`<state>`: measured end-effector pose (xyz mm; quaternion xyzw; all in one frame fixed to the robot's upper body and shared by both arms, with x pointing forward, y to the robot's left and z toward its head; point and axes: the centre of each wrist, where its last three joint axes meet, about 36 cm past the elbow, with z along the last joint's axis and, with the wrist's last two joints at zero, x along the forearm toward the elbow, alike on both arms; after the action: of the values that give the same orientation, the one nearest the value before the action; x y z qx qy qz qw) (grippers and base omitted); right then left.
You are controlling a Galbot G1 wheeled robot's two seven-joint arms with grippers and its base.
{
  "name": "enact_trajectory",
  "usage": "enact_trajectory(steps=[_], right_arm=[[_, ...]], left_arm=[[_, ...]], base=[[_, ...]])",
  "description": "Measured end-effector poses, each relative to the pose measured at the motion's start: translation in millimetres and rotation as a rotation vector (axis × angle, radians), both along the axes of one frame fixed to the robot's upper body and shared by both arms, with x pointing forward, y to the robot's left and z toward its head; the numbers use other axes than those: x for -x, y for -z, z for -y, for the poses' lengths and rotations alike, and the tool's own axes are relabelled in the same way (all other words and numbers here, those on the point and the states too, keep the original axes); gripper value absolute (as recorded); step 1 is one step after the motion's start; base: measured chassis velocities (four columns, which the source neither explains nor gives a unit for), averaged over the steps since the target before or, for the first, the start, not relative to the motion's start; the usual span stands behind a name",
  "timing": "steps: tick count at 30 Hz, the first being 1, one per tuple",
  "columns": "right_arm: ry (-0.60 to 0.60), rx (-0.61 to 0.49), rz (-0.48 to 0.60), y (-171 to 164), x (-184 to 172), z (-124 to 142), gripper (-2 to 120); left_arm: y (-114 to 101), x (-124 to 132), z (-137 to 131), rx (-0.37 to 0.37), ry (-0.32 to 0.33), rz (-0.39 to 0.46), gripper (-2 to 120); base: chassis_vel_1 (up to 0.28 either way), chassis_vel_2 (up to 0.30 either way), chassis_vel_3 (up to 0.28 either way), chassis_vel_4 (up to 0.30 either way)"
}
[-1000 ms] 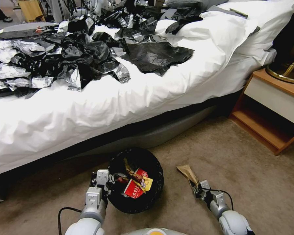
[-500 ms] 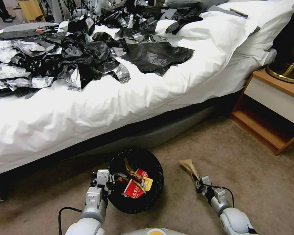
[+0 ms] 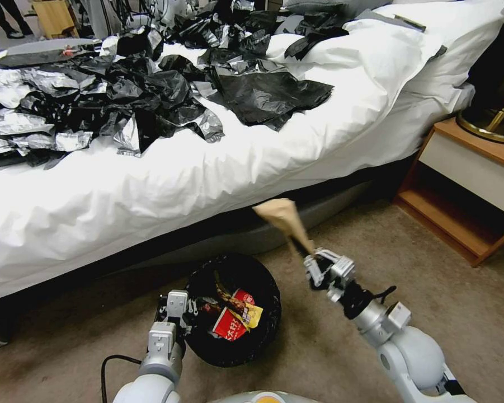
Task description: Pick up the trash bin, then pick up the garbage from the floor and place it into the trash bin.
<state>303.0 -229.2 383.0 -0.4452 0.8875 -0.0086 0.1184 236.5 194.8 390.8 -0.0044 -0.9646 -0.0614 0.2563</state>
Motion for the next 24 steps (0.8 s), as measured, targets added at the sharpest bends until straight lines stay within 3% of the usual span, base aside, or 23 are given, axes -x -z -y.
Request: enact_trajectory(steps=[9,24], right_arm=[[-0.119,0.101,-0.122,56.9,5.1,-28.7,0],[-0.072,0.137,-0.231,101.8,-9.6,-46.3,0]], left_arm=[[0.0,0.0,2.0,0.004,0.005,-0.001,0],[-0.6,1.8,8.8,0.013,0.013,-0.002,0]], base=[[0.000,0.000,0.000,0.000],[0.000,0.000,0.000,0.000]])
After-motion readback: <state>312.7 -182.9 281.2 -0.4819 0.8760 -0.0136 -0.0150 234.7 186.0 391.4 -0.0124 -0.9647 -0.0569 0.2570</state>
